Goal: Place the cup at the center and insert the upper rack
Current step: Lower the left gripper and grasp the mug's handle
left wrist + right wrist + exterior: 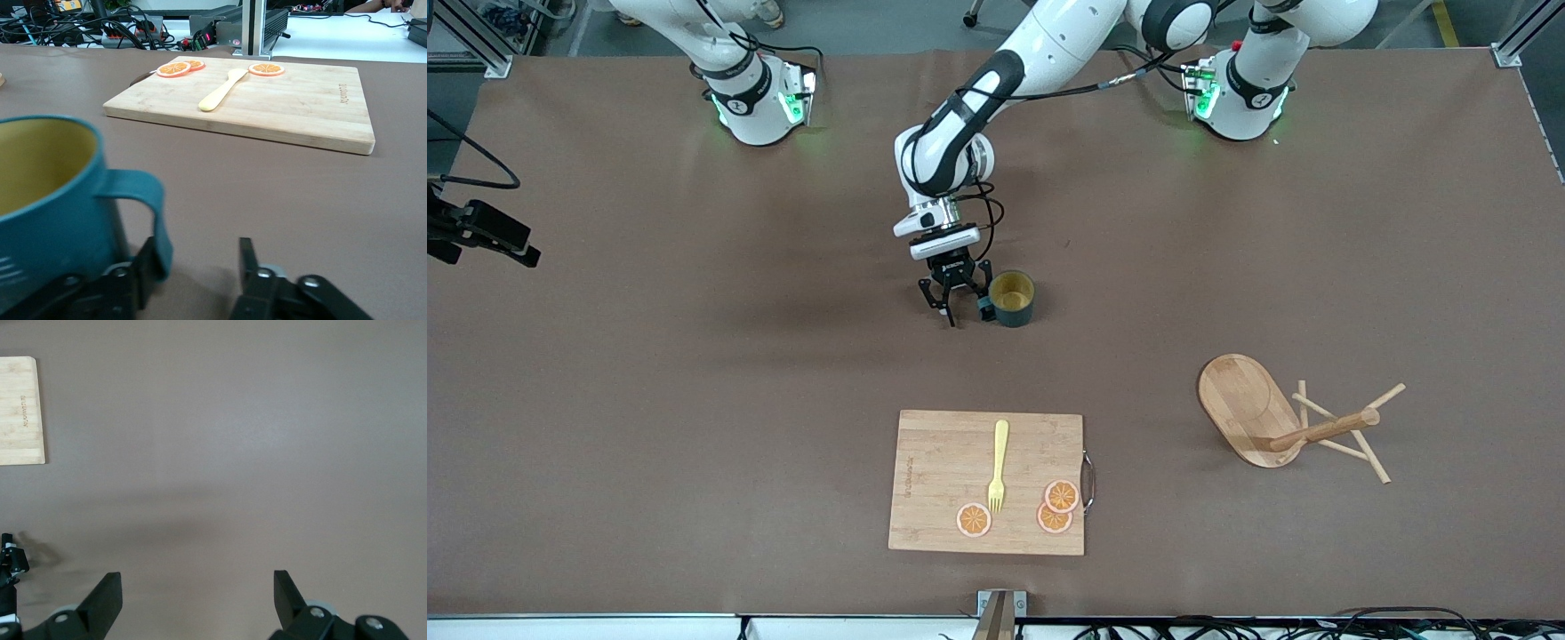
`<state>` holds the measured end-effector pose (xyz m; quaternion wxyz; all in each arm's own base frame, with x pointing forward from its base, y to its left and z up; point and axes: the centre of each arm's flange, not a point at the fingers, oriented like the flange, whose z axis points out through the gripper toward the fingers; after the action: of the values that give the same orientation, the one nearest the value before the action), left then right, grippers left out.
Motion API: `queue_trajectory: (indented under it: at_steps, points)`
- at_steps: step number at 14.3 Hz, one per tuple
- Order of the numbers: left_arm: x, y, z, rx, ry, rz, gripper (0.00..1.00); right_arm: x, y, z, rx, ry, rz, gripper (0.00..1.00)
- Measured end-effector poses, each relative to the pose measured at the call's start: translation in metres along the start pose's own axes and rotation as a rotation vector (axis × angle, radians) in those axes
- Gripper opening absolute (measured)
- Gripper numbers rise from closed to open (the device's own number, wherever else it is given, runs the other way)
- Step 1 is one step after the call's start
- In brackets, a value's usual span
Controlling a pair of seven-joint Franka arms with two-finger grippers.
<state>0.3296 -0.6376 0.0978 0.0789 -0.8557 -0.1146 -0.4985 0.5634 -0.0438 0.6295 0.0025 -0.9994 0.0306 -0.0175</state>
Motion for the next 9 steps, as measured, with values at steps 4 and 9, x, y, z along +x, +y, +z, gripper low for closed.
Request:
queue_trajectory:
  at_steps: [4, 9]
  points:
    - [0.0008, 0.0005, 0.0, -0.001, 0.001, -0.002, 0.34, 0.0, -0.0001, -0.0004, 0.0, 0.001, 0.0, 1.0]
    - [0.0027, 0.0021, -0.0009, -0.004, 0.002, -0.016, 0.07, 0.0001, 0.0001, -0.0014, 0.0, 0.003, 0.0, 1.0]
